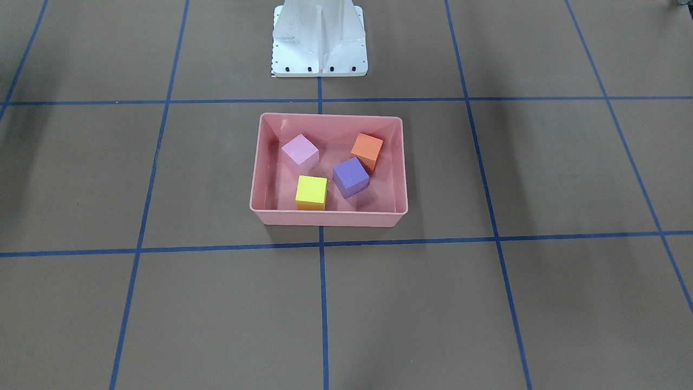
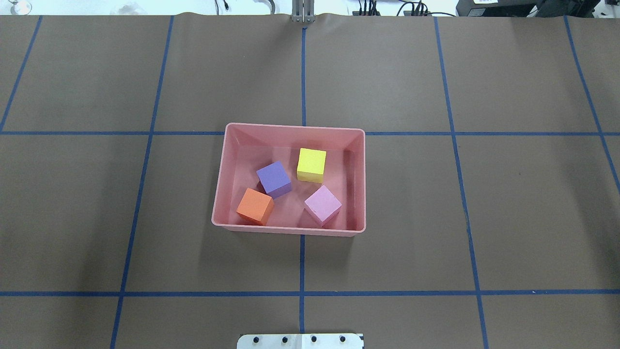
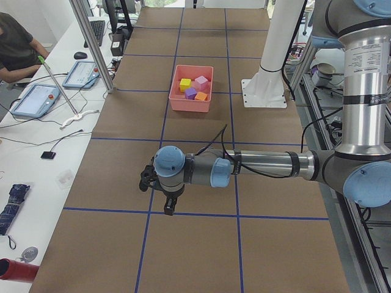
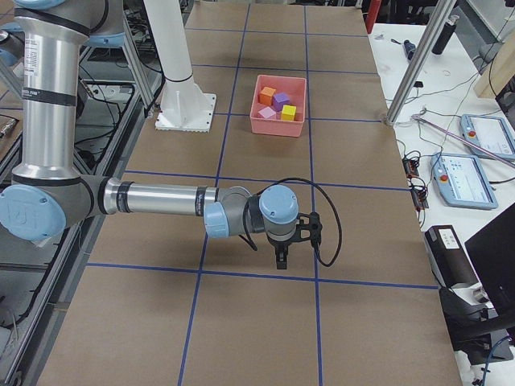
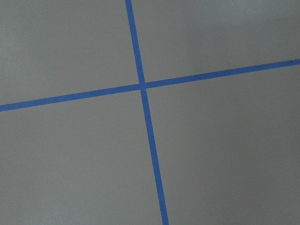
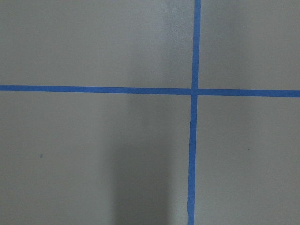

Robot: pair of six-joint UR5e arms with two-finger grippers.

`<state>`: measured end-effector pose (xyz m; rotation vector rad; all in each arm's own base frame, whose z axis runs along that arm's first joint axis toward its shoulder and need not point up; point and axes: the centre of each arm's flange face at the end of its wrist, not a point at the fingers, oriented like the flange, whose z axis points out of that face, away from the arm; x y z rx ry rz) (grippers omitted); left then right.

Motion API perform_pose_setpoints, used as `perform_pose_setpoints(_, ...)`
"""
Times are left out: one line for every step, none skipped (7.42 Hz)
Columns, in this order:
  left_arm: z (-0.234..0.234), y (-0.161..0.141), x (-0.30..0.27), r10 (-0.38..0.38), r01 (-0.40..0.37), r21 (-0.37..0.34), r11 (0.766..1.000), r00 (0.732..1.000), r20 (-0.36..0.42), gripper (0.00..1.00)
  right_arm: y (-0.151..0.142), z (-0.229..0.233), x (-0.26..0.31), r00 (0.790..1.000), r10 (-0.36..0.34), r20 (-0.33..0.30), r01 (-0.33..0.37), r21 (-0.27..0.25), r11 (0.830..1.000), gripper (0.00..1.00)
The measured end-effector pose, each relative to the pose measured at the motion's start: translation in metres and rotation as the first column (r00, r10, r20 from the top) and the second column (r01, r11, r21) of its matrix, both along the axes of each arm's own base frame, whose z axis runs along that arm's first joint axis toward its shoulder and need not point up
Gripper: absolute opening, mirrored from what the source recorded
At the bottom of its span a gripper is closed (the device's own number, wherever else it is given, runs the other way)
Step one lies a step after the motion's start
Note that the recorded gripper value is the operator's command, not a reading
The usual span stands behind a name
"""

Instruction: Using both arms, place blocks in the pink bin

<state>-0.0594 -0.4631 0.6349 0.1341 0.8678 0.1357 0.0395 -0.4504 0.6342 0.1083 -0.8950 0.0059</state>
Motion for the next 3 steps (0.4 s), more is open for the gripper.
perform_pose_setpoints(-0.0004,-0.0001,0.0000,0.000,0.000,0.001,1.000,1.000,0.000,1.00,-0.0004,-0.0003,-0.0019,1.000,-0.004,0.000,0.004,0.000,1.000,0.99)
perform_pose_setpoints(-0.0005,-0.0002,0.0000,0.000,0.000,0.002,1.000,1.000,0.000,1.00,-0.0007,-0.0005,-0.0031,1.000,-0.006,0.000,0.006,0.001,1.000,0.99)
perform_pose_setpoints(-0.0005,-0.0002,0.0000,0.001,-0.001,0.002,1.000,1.000,0.000,1.00,-0.0009,-0.0005,-0.0040,1.000,-0.008,0.000,0.008,0.001,1.000,0.99)
